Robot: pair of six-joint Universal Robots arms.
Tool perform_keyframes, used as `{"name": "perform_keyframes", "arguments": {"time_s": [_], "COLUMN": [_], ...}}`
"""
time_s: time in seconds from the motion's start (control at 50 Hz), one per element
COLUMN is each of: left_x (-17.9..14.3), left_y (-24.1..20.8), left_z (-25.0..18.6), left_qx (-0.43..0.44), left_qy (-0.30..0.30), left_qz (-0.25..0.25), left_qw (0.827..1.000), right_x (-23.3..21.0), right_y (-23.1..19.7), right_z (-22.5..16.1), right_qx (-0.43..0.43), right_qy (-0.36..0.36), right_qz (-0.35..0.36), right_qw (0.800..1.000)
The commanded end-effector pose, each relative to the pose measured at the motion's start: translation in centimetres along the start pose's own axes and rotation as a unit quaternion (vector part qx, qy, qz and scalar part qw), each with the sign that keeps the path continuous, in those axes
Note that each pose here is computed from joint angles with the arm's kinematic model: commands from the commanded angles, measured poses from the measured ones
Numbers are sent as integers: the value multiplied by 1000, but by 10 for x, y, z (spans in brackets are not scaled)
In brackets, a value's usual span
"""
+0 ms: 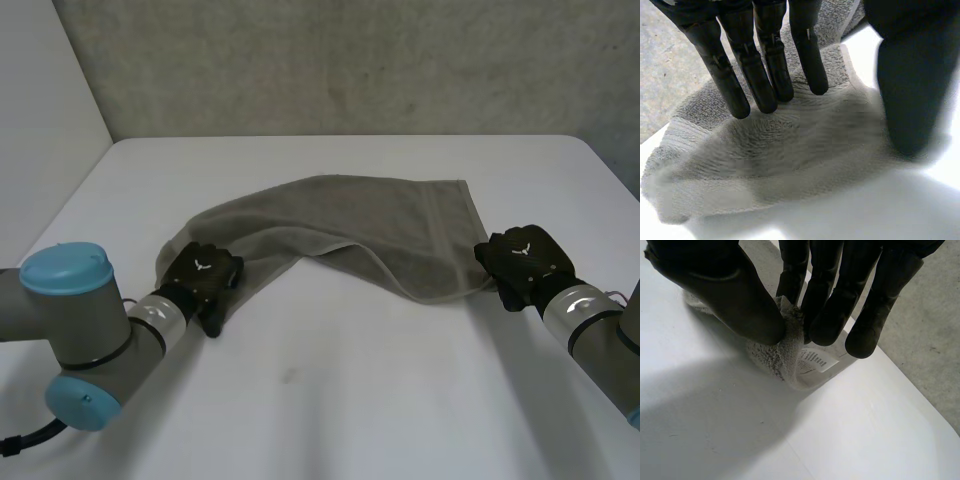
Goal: Fold the towel.
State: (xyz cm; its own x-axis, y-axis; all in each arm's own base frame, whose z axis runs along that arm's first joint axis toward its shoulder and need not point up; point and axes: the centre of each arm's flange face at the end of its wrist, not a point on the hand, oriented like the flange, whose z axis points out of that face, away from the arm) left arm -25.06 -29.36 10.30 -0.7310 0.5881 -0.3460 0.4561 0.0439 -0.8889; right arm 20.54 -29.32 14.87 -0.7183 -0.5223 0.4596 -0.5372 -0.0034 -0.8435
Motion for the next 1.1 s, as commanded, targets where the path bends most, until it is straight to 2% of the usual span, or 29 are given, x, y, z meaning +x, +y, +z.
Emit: {"name": "perform_keyframes", "arguments": {"time_s": [0.02, 0.4, 0.58, 0.72, 0.84, 0.96, 1.0, 1.1], "left_x": [-4, -11, -26, -42, -45, -64, -75, -75], "left_y": [-4, -6, -19, -56, -69, -99, -114, -139], "left_z": [6, 22, 19, -26, -52, -89, -107, -135], "left_qx": [8, 18, 19, 45, 60, 109, 130, 159], "left_qy": [-8, -18, -68, -100, -111, -133, -139, -126], "left_qz": [3, 6, 10, 14, 17, 29, 34, 44], "left_qw": [1000, 1000, 997, 994, 992, 985, 981, 978], "right_x": [0, -1, 4, 30, 49, 84, 98, 112], "right_y": [0, 2, -3, -29, -45, -78, -103, -131], "right_z": [0, 0, 0, -14, -30, -61, -82, -104], "right_qx": [0, -3, 3, 21, 11, 15, 37, 62], "right_qy": [0, -2, 8, 45, 60, 99, 127, 157], "right_qz": [-4, -10, -12, -20, -23, -29, -39, -52], "right_qw": [1000, 1000, 1000, 999, 998, 995, 990, 984]}}
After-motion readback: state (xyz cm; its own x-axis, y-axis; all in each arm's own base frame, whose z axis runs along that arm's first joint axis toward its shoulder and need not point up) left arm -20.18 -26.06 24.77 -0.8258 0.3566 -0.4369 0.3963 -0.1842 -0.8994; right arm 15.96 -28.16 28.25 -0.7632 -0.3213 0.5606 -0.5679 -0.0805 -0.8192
